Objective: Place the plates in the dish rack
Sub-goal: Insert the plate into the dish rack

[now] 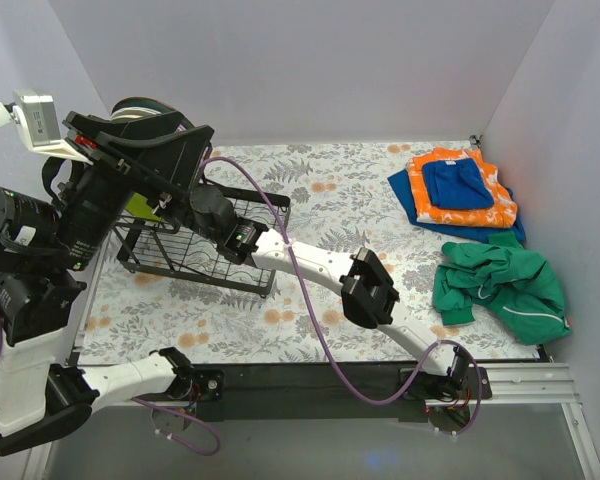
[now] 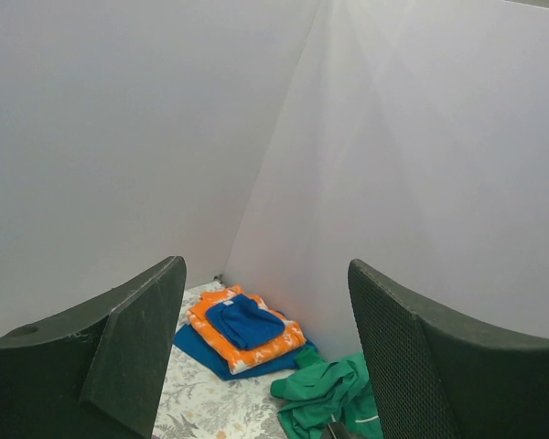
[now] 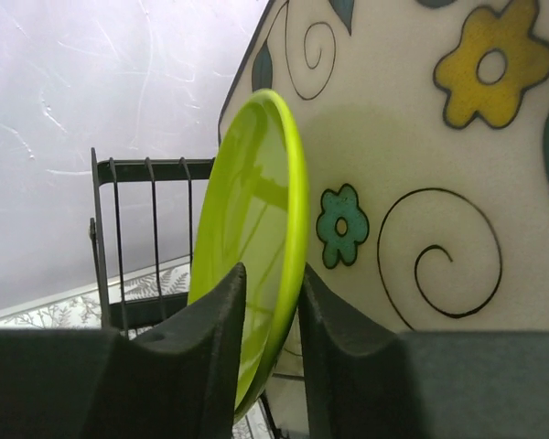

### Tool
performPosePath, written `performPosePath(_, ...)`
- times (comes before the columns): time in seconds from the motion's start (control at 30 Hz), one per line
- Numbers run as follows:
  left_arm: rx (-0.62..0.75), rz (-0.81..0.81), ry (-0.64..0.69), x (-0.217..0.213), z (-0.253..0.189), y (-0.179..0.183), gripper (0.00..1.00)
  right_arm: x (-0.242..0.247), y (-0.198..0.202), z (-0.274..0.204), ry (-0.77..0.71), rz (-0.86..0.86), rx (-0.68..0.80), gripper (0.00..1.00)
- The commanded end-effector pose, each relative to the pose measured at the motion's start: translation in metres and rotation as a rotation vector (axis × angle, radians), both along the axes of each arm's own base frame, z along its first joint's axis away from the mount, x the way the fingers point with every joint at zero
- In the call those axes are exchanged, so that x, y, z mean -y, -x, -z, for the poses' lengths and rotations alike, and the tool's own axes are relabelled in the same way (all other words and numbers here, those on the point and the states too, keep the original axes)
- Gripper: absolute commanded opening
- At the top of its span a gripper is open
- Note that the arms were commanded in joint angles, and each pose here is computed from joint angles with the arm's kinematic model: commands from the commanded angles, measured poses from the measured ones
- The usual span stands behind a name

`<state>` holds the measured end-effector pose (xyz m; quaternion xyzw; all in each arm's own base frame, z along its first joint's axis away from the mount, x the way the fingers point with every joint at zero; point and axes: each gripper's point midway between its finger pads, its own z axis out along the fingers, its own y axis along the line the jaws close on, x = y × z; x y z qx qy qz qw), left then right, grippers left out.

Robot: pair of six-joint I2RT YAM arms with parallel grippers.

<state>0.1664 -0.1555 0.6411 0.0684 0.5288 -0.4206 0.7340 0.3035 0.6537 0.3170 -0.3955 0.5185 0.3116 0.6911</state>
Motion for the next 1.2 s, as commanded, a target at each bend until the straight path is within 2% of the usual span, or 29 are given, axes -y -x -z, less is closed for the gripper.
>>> performPosePath(0.0, 0.000, -0.012, -0.001, 0.000, -0.001, -0.003, 0.70, 0.008, 0.000, -0.051, -0.126, 0.019, 0.058, 0.36)
performPosePath(0.2, 0.001, -0.010, -0.004, 0.002, 0.000, -0.004, 0.70, 0.013, 0.004, -0.063, -0.144, 0.008, 0.073, 0.39)
performPosePath(0.47, 0.003, -0.006, -0.004, 0.003, 0.000, -0.004, 0.70, 0.034, 0.014, -0.102, -0.204, 0.002, 0.104, 0.45)
performPosePath(0.6, 0.005, -0.001, -0.006, 0.006, 0.000, -0.005, 0.70, 0.043, 0.017, -0.119, -0.233, 0.005, 0.113, 0.52)
performPosePath(0.73, 0.011, 0.002, -0.003, 0.006, -0.001, -0.005, 0.70, 0.053, 0.025, -0.141, -0.264, -0.013, 0.122, 0.53)
performPosePath(0.83, 0.013, 0.003, -0.003, 0.006, -0.002, -0.005, 0.70, 0.054, 0.029, -0.138, -0.251, -0.034, 0.121, 0.56)
performPosePath(1.17, 0.001, 0.014, 0.010, 0.003, 0.002, 0.000, 0.70, 0.038, 0.032, -0.086, -0.138, -0.082, 0.057, 0.53)
